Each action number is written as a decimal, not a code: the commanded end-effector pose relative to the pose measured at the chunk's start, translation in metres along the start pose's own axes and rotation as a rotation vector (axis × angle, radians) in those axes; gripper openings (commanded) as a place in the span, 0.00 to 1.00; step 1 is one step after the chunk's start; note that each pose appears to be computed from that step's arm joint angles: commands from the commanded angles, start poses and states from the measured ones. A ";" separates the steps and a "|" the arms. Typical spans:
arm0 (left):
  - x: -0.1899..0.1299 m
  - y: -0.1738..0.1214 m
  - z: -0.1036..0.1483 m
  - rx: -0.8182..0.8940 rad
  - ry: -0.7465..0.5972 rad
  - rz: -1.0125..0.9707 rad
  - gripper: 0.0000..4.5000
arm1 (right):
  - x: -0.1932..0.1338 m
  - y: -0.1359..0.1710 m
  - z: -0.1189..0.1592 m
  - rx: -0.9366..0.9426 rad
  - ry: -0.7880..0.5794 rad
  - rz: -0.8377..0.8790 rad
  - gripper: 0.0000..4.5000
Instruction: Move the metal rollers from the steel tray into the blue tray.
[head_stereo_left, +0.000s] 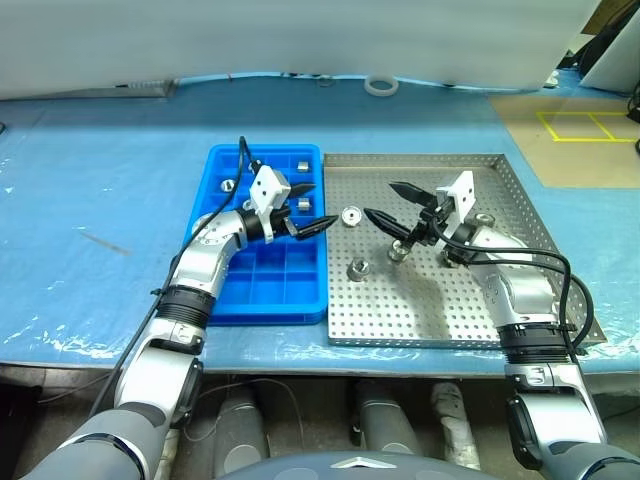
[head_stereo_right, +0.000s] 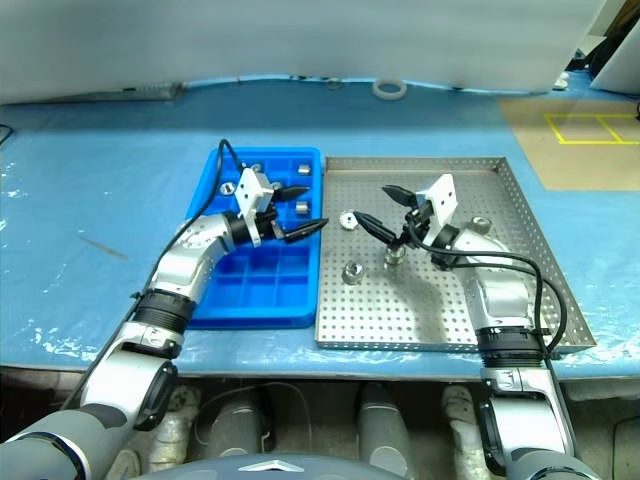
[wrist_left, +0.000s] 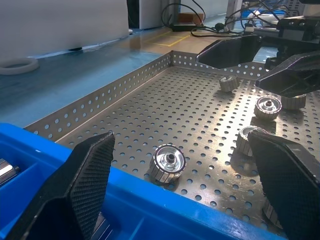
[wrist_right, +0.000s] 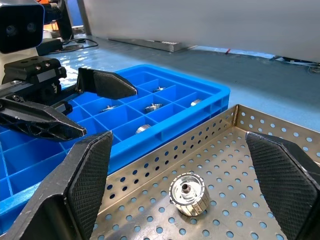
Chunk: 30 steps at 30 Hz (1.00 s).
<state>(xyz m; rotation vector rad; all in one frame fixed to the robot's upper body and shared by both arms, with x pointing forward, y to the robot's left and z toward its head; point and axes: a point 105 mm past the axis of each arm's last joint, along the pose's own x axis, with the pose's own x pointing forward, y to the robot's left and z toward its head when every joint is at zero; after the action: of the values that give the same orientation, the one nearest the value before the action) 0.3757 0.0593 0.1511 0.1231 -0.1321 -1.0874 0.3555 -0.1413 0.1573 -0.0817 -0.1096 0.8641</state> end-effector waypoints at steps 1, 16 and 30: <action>-0.002 0.001 0.012 0.040 -0.023 -0.012 1.00 | 0.002 0.000 0.013 -0.036 -0.045 0.004 1.00; -0.003 0.002 0.011 0.026 0.000 -0.009 1.00 | 0.002 0.000 0.007 -0.043 -0.025 0.003 1.00; 0.022 0.018 0.014 0.023 0.091 -0.018 1.00 | -0.021 -0.007 0.009 -0.061 -0.019 -0.114 1.00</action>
<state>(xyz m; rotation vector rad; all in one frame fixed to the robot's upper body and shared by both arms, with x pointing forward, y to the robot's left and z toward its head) 0.3971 0.0542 0.1515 0.1687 -0.0109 -1.0711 0.3500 -0.1525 0.1467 -0.1047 -0.0916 0.7831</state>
